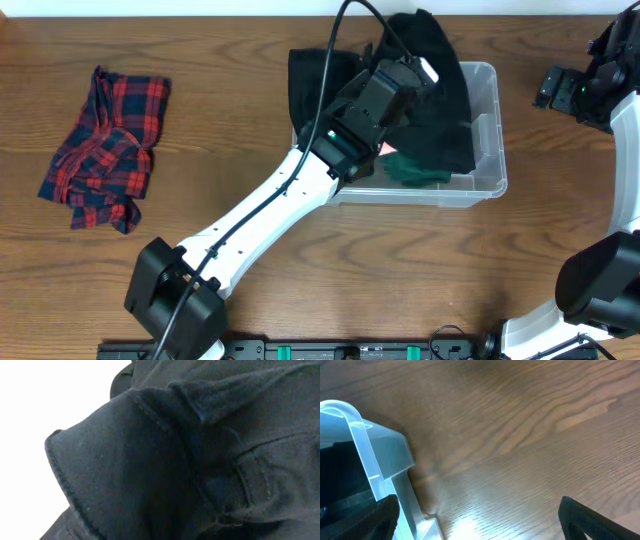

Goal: Pack container
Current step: 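Lift the black garment with left gripper and lay it over the bin, then push the black garment down into the bin with left gripper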

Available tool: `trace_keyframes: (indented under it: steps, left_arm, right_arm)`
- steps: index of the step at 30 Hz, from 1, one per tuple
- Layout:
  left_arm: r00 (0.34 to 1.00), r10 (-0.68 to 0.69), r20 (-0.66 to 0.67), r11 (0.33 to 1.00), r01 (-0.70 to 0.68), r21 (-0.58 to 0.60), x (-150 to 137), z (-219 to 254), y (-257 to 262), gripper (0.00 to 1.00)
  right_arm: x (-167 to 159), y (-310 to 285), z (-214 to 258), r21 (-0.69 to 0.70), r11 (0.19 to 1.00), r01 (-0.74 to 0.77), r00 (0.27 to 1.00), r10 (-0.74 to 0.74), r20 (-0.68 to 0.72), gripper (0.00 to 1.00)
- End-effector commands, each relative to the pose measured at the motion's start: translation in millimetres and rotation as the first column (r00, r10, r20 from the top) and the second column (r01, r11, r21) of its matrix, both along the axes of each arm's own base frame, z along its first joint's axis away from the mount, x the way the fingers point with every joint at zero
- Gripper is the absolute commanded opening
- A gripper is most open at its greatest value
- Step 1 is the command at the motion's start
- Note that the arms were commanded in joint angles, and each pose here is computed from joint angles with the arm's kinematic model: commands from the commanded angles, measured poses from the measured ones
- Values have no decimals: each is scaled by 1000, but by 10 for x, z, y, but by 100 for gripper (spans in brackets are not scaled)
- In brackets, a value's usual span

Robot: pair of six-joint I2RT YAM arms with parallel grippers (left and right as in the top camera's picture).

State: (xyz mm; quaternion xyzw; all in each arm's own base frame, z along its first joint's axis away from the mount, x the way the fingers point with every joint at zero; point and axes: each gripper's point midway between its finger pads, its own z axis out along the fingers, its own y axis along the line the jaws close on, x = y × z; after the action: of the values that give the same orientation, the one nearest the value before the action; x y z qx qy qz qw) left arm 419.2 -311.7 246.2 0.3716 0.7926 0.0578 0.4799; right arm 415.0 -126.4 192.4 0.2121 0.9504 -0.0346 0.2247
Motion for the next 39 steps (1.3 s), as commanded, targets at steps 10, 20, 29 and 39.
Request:
trace_keyframes:
  steps: [10, 20, 29, 39]
  left_arm:
    - [999, 1, -42, 993, -6, -115, -64, 136, -116, 6]
    - [989, -61, -138, 995, 49, -82, -188, -178, -227, 6]
    - [989, -60, -138, 995, 49, -81, -182, -188, -229, 71]
    - [996, -70, -56, 986, 61, -154, -163, 154, -269, 75]
  right_arm:
    - [-4, -18, -16, 4, 1000, 17, 1000, -17, -4, 99]
    - [-4, -18, -16, 4, 1000, 17, 1000, -17, -4, 99]
    - [-4, -18, -16, 4, 1000, 17, 1000, -17, -4, 99]
    - [-4, -18, -16, 4, 1000, 17, 1000, -17, -4, 99]
